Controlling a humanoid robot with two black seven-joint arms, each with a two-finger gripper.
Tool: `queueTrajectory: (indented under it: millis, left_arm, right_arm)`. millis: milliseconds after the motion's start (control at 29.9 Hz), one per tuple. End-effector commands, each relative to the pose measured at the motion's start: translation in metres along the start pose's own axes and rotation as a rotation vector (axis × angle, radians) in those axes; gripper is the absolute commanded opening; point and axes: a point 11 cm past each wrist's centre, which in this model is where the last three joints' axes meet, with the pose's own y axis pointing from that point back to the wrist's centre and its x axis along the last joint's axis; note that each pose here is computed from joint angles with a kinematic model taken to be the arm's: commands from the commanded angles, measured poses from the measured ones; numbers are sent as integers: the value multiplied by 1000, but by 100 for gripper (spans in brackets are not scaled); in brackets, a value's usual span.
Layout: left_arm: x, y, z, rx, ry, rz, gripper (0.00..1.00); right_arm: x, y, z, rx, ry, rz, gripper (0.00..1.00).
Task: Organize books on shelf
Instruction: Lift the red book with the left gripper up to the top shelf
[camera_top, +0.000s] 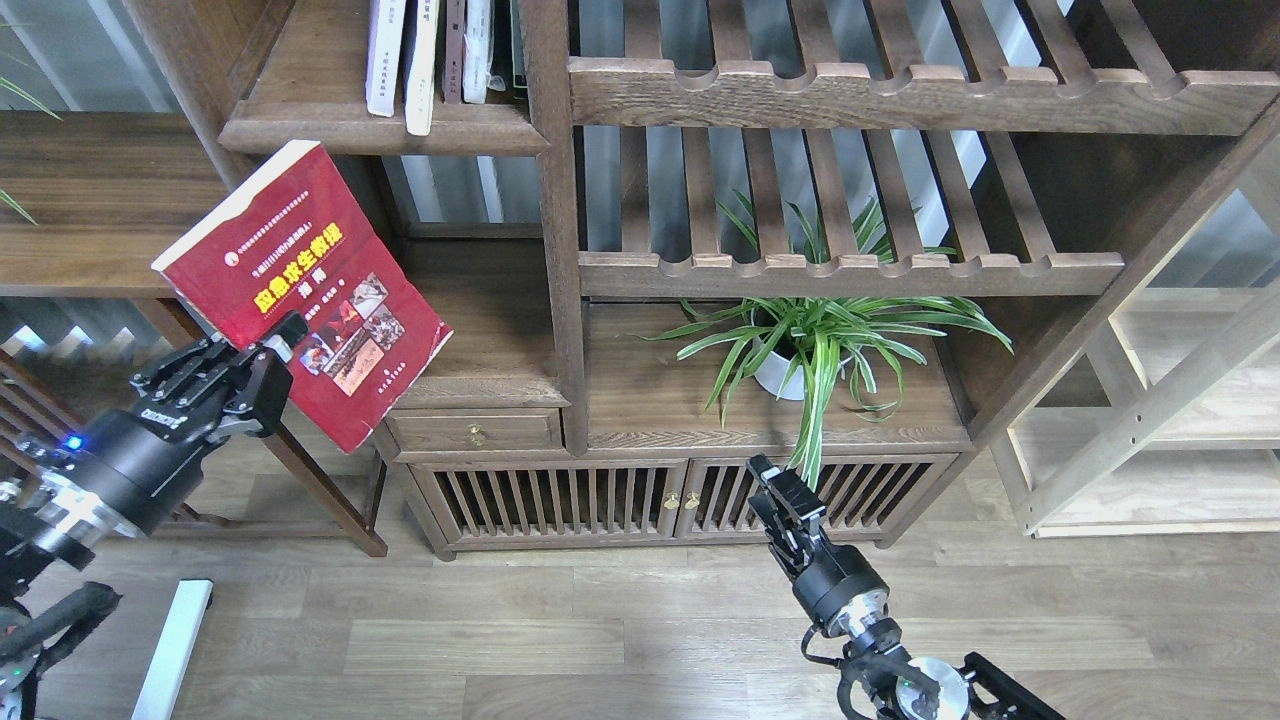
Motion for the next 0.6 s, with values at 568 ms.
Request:
queueTrajectory:
  millis: [568]
  left_arm:
    - [12,-16,65,-140,-51,7,2]
  right_arm:
    - [-2,-3,-2,5,0,-4,74]
